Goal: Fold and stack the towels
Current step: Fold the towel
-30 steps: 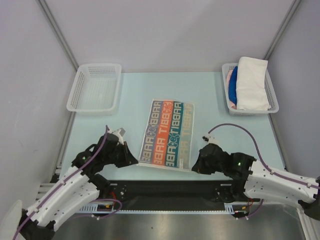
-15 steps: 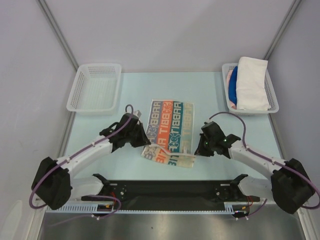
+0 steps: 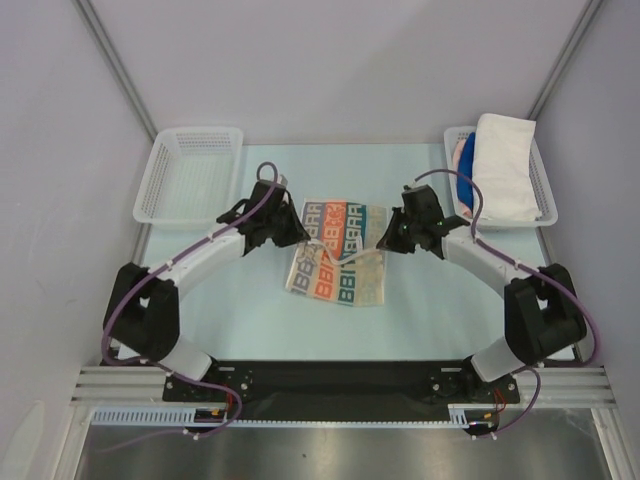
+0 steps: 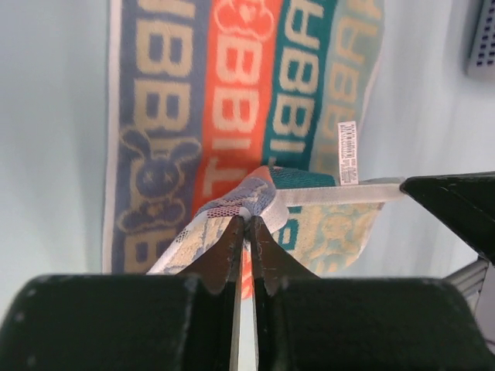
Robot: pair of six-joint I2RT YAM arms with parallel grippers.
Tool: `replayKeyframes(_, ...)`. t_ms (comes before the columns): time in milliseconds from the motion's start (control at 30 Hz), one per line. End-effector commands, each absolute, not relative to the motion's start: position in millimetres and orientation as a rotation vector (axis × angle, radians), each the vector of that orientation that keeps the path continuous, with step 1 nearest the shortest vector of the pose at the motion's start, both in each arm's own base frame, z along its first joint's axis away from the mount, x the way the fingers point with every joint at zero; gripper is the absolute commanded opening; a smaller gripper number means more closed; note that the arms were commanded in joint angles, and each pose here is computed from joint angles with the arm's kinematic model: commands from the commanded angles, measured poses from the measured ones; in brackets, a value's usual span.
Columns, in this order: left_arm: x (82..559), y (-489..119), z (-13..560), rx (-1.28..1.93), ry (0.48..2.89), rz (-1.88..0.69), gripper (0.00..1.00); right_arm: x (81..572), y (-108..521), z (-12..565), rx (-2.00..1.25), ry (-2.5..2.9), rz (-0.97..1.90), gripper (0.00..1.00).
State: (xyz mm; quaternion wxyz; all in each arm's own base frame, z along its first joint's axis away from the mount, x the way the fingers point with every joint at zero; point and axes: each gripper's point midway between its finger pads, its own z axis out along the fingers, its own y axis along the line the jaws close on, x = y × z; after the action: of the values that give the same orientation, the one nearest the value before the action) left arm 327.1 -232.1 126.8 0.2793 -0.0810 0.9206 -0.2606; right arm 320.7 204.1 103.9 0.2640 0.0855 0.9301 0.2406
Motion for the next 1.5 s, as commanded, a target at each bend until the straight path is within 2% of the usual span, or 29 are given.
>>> replayKeyframes(0, 366, -231, 146, -0.211, 2.401, -0.714, 0.08, 358, 205, 113, 0.229, 2.463, 0.675, 0.00)
replayKeyframes(133, 391, -232, 125, -0.259, 2.439, -0.736, 0.08, 387, 201, 109, 0.259, 2.458, 0.669, 0.00)
replayKeyframes(400, 433, -234, 122, -0.299, 2.422, -0.776, 0.08, 432, 205, 109, 0.280, 2.452, 0.670, 0.00)
replayKeyframes(1000, 486, -230, 116, -0.363, 2.396, -0.844, 0.10, 487, 179, 106, 0.381, 2.414, 0.667, 0.00)
replayKeyframes(1467, 509, -225, 123, -0.384, 2.362, -0.886, 0.10, 510, 174, 108, 0.406, 2.392, 0.686, 0.00)
